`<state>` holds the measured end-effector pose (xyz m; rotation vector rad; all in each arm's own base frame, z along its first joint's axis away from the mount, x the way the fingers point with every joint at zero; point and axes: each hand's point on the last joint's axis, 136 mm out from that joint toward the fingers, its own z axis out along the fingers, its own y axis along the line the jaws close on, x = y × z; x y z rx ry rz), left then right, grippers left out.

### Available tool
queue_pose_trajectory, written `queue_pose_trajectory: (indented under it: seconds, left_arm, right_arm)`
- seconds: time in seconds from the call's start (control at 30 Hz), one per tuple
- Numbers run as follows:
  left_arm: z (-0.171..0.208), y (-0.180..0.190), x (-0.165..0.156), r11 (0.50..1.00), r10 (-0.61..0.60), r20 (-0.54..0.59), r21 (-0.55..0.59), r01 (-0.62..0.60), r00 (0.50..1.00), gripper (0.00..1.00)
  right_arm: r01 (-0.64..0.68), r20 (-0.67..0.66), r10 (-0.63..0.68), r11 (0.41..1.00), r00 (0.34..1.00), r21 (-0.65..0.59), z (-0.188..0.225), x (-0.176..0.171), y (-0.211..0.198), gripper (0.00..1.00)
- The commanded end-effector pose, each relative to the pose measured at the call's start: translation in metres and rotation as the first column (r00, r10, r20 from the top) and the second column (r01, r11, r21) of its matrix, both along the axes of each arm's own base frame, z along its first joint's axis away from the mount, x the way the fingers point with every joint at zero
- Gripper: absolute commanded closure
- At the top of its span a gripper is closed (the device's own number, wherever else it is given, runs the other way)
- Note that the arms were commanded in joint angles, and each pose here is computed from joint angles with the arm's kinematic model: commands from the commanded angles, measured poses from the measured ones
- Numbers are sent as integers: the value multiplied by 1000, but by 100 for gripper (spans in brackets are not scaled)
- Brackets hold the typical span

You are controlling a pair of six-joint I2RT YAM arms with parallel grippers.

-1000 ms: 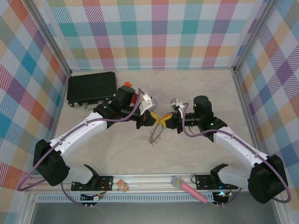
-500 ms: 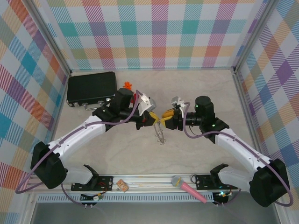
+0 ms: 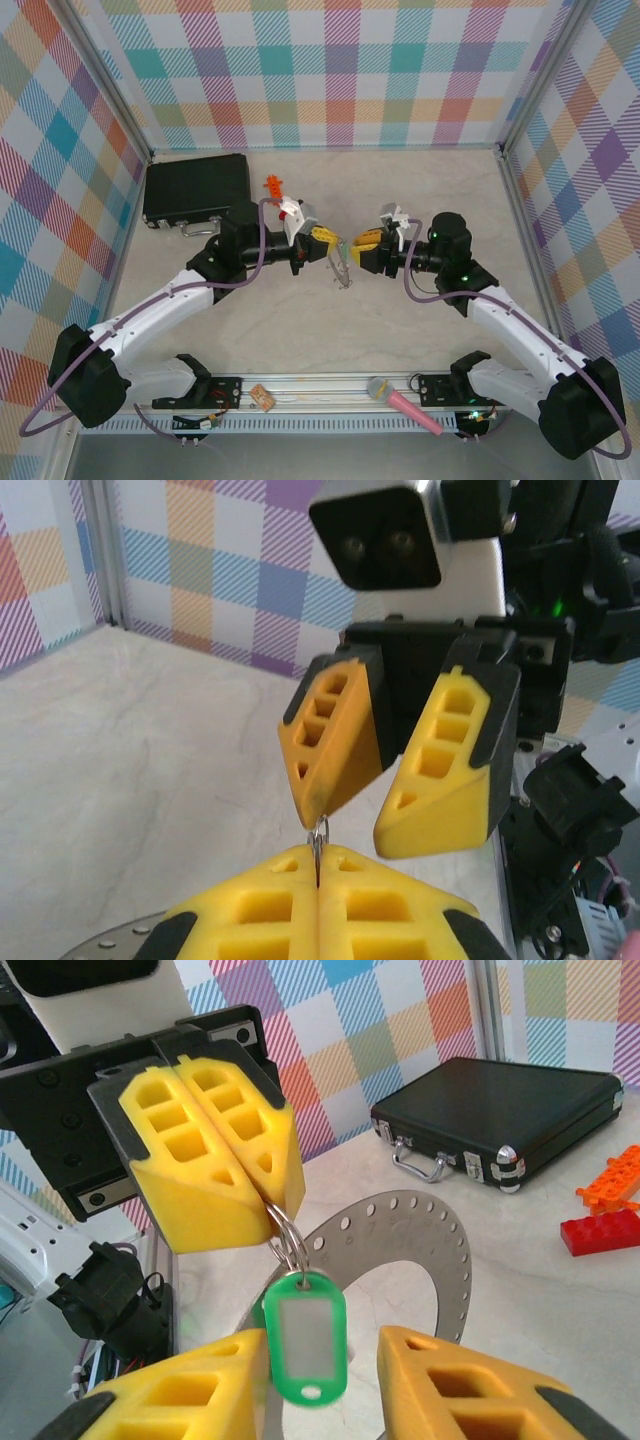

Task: Put the keys on the keyring

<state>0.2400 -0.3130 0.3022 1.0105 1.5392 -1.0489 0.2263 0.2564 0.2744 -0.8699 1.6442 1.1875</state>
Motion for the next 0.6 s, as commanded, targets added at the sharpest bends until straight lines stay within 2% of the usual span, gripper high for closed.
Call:
queue_pose_trajectory:
  seconds: [0.0, 0.17, 0.57]
  left_arm:
    - [25, -3, -1, 995, -12, 68, -94, 18, 998, 100]
    - [24, -4, -5, 995, -33, 59, -91, 38, 998, 100]
    - [21, -7, -6, 995, -56, 37, -76, 58, 998, 100]
  right_arm:
    - [-25, 53, 22, 999, 998, 44, 25, -2, 1, 70]
    - [-25, 94, 21, 999, 995, 49, 34, -4, -1, 73]
    - [-80, 113, 73, 995, 991, 60, 46, -6, 6, 76]
